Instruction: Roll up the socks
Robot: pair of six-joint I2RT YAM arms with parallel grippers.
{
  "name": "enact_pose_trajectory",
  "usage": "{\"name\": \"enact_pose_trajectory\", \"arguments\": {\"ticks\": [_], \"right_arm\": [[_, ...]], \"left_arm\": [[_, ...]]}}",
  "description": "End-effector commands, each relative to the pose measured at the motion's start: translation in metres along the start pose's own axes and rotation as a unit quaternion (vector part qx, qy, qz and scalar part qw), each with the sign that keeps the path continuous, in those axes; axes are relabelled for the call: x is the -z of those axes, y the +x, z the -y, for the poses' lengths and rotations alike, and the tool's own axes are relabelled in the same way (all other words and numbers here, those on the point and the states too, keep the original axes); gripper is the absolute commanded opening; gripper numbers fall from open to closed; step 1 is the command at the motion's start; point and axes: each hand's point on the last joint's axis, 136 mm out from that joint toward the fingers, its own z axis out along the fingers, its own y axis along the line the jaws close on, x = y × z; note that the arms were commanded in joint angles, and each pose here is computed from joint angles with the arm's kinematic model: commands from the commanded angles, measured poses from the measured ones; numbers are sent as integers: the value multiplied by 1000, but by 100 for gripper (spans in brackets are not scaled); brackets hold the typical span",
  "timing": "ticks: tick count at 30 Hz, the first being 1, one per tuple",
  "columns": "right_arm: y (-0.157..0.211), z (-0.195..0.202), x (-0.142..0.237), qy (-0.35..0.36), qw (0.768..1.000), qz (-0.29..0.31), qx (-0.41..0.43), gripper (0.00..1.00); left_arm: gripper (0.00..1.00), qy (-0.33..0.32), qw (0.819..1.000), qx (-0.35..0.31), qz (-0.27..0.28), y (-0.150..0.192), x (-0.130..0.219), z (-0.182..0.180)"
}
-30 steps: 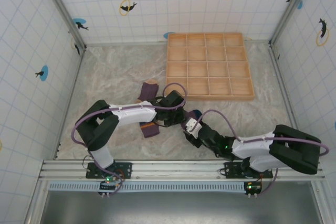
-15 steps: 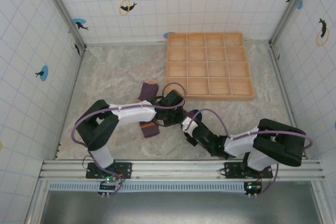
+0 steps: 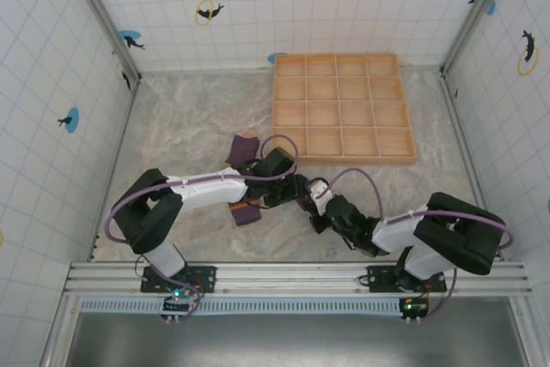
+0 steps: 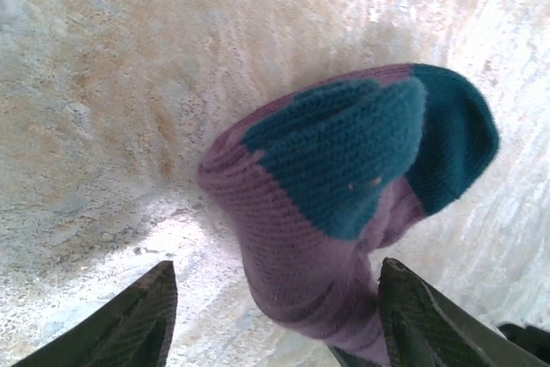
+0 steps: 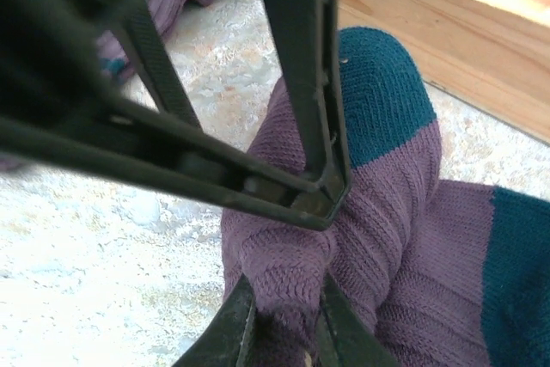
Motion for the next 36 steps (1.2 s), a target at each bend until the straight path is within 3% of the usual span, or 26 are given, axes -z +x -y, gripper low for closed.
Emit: {"name": "enact_pose_trajectory", "arguments": {"ticks": [1, 6, 12, 20, 24, 36], "right_arm": [[33, -4, 10, -47, 995, -50, -80, 0], [43, 2, 18, -65, 983, -61, -163, 0], [56, 13, 29, -71, 962, -67, -255, 0], [74, 23, 35, -63, 928, -97, -354, 0], [83, 26, 33, -63, 900, -130, -412, 0], [96, 28, 28, -56, 839, -174, -513, 0]], "left_arm": [[72, 26, 999, -20, 27, -7, 12, 12], [77, 45, 997, -25, 57, -14, 21, 15], [77, 59, 996, -29, 55, -11, 19, 17], [71, 80, 995, -33, 40, -4, 6, 22], [68, 91, 994, -43, 32, 0, -2, 28], [58, 84, 996, -33, 14, 4, -33, 23]]}}
